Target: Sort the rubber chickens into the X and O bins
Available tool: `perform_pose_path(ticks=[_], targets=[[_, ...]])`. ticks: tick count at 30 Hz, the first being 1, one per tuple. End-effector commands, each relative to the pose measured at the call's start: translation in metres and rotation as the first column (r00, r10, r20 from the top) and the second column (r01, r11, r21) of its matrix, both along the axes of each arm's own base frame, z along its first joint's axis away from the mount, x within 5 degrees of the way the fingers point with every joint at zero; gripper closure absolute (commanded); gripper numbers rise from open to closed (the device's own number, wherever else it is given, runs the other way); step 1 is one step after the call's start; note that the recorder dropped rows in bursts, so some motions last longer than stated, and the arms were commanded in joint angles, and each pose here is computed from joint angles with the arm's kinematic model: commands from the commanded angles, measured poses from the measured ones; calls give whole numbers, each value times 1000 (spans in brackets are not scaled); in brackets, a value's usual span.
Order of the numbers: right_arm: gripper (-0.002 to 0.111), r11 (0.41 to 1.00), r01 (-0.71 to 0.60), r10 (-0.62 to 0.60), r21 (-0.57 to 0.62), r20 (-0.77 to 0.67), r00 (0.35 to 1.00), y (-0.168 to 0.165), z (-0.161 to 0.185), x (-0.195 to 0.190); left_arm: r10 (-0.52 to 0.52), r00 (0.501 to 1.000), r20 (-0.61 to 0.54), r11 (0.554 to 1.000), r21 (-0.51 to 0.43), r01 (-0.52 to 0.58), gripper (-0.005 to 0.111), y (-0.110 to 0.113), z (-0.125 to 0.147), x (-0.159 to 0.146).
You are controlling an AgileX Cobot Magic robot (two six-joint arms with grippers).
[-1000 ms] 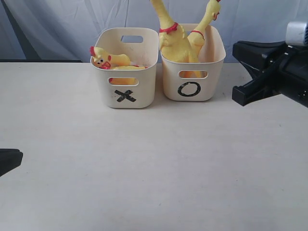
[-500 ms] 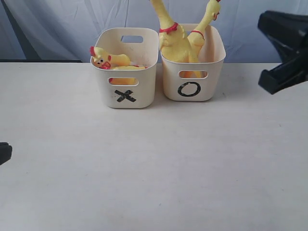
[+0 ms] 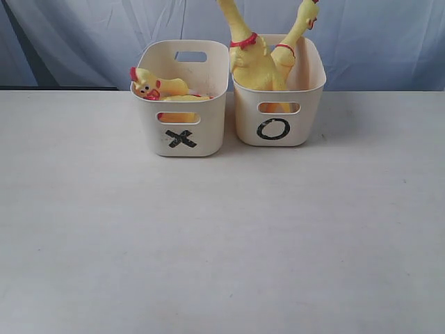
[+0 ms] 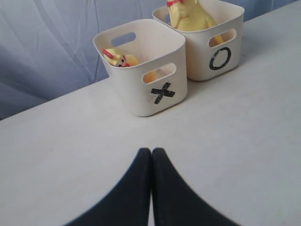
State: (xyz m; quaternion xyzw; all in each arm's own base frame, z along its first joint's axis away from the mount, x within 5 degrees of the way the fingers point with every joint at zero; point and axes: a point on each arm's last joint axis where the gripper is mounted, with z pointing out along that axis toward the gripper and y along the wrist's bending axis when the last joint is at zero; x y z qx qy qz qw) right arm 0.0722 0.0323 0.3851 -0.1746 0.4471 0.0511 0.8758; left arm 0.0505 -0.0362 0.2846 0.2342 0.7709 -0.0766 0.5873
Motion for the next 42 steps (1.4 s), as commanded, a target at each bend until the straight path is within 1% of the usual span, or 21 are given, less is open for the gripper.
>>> perform_pose_path(ticks=[1, 8, 14, 20, 23, 27, 42], targets=[[109, 1000, 16, -17, 13, 119, 993, -4, 5, -32, 33, 997, 73, 999, -3, -32, 107, 1, 2, -10], [109, 1000, 9, -17, 30, 281, 959, -9, 9, -76, 37, 985, 171, 999, -2, -37, 107, 1, 5, -27], [109, 999, 7, -20, 39, 349, 937, -11, 8, -95, 36, 972, 232, 999, -1, -37, 107, 0, 6, -37], [109, 999, 4, -22, 45, 407, 913, -12, 6, -112, 36, 972, 234, 999, -4, -36, 107, 0, 7, -37], [109, 999, 6, -24, 45, 408, 913, -12, 6, -112, 36, 972, 234, 999, -4, -36, 107, 0, 7, -37], [109, 998, -24, -1, 51, 449, 894, -11, 9, -117, 36, 972, 234, 999, -4, -36, 107, 0, 7, -37], [109, 999, -18, -7, 51, 446, 895, -11, 9, -116, 36, 972, 234, 999, -4, -36, 107, 0, 7, -37]])
